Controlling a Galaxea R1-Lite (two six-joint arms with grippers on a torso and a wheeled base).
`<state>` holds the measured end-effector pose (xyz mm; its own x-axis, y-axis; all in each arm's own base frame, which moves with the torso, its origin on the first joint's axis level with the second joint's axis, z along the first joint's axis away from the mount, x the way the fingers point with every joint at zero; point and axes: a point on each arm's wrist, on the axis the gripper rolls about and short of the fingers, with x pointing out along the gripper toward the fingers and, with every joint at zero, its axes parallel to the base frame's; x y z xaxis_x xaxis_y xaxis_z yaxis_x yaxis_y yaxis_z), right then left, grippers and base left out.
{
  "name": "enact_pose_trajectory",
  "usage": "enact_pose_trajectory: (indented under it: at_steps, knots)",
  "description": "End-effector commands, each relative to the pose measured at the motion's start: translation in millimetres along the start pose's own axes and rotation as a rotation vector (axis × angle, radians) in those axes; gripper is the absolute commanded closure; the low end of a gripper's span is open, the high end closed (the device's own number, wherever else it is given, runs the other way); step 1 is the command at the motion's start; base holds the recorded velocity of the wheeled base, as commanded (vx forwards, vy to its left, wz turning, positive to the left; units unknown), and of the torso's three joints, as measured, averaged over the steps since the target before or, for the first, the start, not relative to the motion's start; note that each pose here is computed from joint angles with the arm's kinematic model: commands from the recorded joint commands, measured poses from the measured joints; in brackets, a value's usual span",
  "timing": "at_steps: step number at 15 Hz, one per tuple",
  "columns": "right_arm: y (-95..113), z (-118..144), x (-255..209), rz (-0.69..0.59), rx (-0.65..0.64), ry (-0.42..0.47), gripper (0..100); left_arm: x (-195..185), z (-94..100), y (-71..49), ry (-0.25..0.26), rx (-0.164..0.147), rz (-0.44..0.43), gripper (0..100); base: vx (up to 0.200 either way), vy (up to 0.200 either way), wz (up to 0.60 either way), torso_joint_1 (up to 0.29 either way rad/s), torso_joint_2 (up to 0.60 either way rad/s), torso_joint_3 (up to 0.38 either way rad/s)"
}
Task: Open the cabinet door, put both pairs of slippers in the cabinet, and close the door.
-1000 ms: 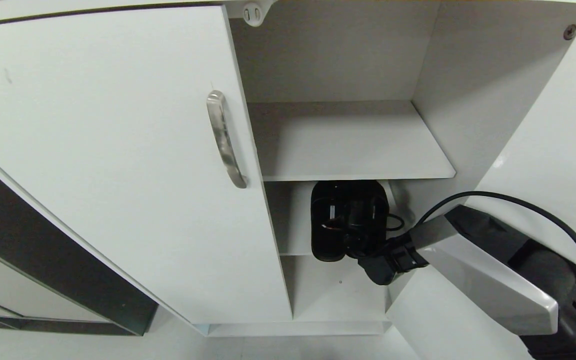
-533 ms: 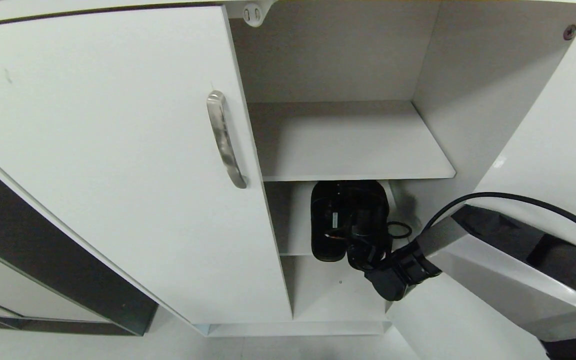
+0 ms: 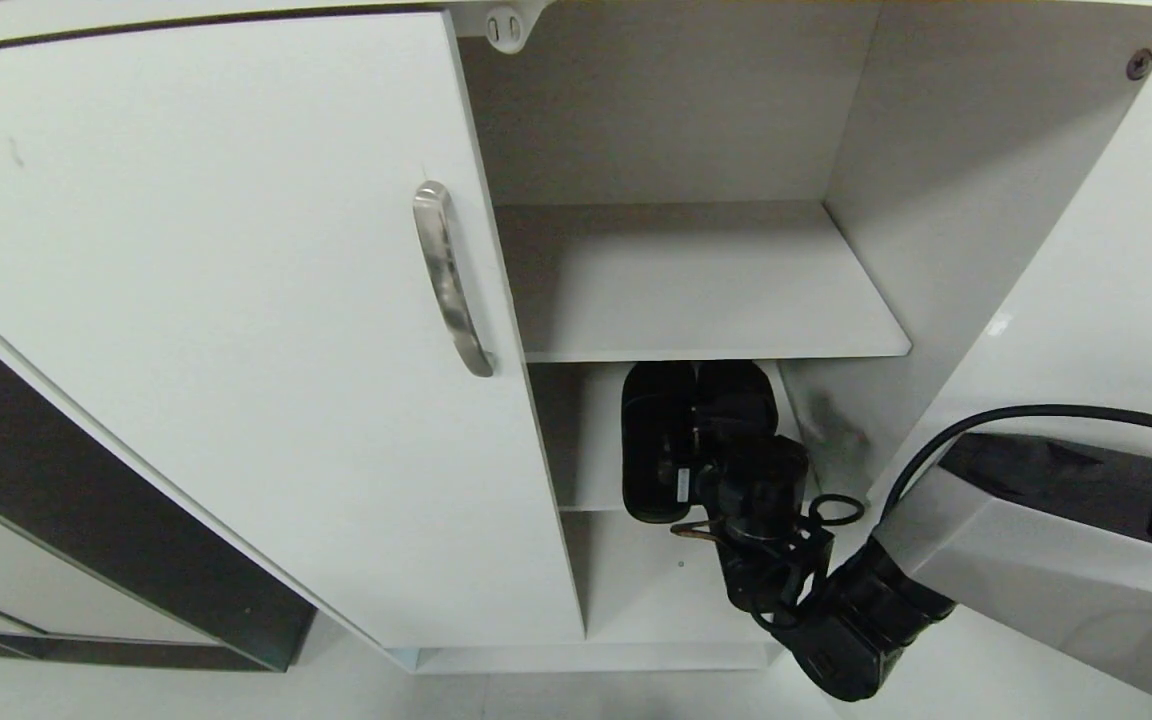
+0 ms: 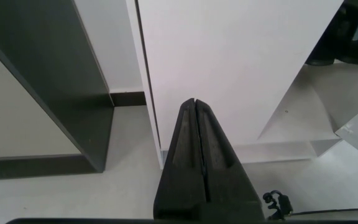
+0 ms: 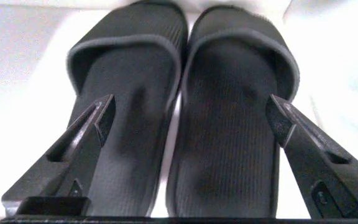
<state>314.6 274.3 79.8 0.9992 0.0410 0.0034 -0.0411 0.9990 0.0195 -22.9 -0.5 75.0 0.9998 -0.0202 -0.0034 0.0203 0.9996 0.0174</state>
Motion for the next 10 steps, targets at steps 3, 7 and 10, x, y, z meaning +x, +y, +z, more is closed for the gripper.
enact_pose_trajectory:
  at_steps: [3, 7, 10]
  knots:
    - [4.3, 2.2, -13.8, 0.03, 0.008, -0.008, 0, 0.1, 0.0, 0.0, 0.001, -0.001, 0.0, 100, -0.2, 0.0, 0.0, 0.004, 0.0, -0.001]
    - [4.0, 1.7, -14.1, 0.03, 0.007, -0.006, 0, 0.1, 0.0, 0.0, 0.001, -0.001, 0.0, 100, -0.2, 0.0, 0.0, -0.001, 0.0, 0.0]
    - [3.8, 2.5, -14.4, 0.03, 0.011, -0.011, 0, 0.1, 0.0, 0.0, 0.001, -0.002, 0.0, 100, -0.067, 0.0, 0.0, 0.001, 0.0, 0.002]
